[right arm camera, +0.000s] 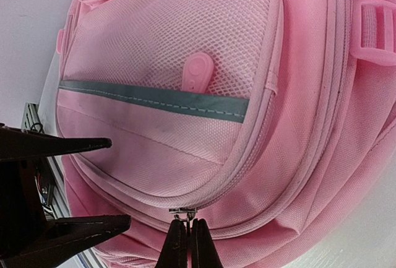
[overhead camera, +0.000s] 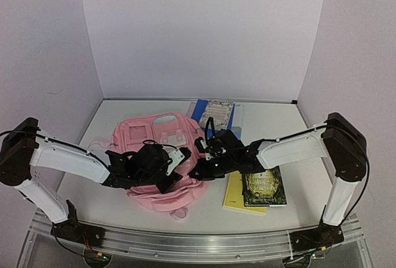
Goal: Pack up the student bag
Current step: Zip the student bag at the center of the board.
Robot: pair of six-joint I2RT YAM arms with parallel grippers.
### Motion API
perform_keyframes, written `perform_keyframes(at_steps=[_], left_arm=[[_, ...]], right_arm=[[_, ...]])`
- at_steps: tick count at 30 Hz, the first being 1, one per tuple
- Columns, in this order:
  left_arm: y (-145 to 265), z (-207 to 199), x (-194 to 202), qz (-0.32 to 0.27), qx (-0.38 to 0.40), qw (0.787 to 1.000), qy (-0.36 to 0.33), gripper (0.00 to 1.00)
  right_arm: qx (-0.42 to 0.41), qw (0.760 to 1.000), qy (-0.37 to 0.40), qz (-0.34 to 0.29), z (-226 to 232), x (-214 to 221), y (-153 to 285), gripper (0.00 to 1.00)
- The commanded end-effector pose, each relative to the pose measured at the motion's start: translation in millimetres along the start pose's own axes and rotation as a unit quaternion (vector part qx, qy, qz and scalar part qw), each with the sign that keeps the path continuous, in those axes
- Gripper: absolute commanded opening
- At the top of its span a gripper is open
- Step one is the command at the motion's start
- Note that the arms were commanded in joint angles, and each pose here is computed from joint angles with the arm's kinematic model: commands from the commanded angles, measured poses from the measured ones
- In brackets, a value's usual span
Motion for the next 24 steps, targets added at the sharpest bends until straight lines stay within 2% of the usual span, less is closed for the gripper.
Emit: perform_keyframes(at_steps=[1, 3, 7, 13, 18, 24], left_arm=[[-9.5, 1.1, -13.2, -0.018, -0.02, 1.0, -0.006, 0.32], [-12.6, 1.3, -10.1, -0.009, -0.023, 1.0, -0.005, 0.28], [-13.2, -2.3, -6.4, -0.007, -0.012, 1.0, -0.006, 0.26], [-13.0, 12.0, 7.5, 0.014, -0.061, 0.998, 0.017, 0.01], [1.6, 14.7, 12.7, -0.003, -0.056, 0.998, 0.042, 0.0], [10.9, 9.8, 19.7, 0.012, -0.031, 0.998, 0.048, 0.0]], right_arm=[[-0.024, 0.999, 0.002, -0.045, 13.1, -22.7, 14.8, 0.0], [-0.023, 0.999, 0.001, -0.046, 12.7, -23.2, 15.8, 0.0], [-0.015, 0.998, 0.0, -0.056, 10.9, -25.9, 19.6, 0.0], [0.06, 0.992, -0.007, -0.111, -10.0, -38.8, 36.8, 0.0], [0.129, 0.981, -0.003, -0.144, -26.6, -51.0, 49.2, 0.0], [0.145, 0.978, -0.006, -0.15, -50.5, -72.8, 52.7, 0.0]])
Point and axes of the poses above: each gripper's point midway between its finger pads, its own y axis back along the fingers, its own z axis along the line the jaws close on, x = y × z, the point moved 3 cm from there along y, back along the fingers
